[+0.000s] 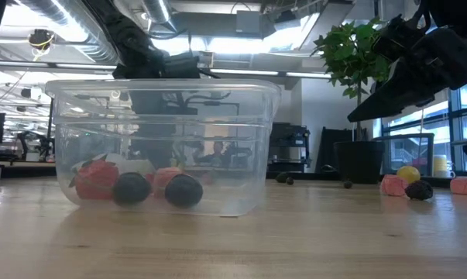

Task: Pick and placing Produce into tupperware
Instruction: Put the left lemon into the transparent bin

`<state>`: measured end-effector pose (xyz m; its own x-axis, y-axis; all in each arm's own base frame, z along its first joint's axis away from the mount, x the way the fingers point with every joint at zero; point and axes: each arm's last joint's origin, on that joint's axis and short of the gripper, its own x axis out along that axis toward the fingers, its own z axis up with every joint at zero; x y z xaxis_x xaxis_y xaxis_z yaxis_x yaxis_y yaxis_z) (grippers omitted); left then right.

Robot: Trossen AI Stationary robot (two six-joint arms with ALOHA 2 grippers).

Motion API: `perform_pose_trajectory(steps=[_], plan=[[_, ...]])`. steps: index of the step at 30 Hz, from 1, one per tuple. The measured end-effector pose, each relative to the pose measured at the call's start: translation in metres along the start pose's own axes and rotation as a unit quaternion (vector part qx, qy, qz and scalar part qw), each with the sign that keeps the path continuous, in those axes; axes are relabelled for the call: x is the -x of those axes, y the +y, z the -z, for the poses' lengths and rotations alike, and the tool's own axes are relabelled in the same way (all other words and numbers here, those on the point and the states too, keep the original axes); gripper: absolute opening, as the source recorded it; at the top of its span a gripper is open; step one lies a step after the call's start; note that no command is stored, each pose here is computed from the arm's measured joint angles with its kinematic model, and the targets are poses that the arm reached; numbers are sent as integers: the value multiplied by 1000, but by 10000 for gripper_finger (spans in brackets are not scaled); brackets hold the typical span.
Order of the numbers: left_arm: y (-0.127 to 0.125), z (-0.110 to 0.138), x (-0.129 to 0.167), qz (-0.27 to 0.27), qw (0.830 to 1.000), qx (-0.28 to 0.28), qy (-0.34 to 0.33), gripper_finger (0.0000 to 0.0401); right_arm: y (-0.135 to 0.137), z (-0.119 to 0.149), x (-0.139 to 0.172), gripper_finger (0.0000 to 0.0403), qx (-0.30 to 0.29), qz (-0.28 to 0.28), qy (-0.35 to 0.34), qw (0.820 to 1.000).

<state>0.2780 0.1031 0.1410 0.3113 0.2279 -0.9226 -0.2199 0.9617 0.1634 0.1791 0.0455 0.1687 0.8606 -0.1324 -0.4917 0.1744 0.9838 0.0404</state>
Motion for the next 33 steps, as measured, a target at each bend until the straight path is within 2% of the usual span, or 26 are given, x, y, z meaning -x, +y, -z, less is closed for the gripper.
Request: perform_pose_trajectory(steps=[8, 13, 19, 23, 26, 30, 33], plan=[[-18, 1, 5, 1, 999, -41, 15, 211, 0, 0, 0, 198, -10, 0, 0, 1000], [-28, 7, 22, -19, 997, -61, 34, 211, 0, 0, 0, 198, -12, 0, 0, 1000], [-44, 7, 68, -7, 998, -57, -31, 213, 0, 0, 0, 198, -12, 0, -1, 1000], [-63, 10, 105, 50, 992, -57, -100, 211, 0, -1, 0, 198, -14, -1, -4, 1000], [-85, 11, 130, 118, 976, -78, -165, 212, 0, -1, 0, 198, -16, -2, -6, 1000], [-121, 10, 155, 199, 938, -129, -253, 213, 1, -3, 0, 198, -18, -4, -12, 1000], [-146, 11, 163, 234, 914, -162, -288, 213, 1, -3, 0, 198, -20, -5, -16, 1000]])
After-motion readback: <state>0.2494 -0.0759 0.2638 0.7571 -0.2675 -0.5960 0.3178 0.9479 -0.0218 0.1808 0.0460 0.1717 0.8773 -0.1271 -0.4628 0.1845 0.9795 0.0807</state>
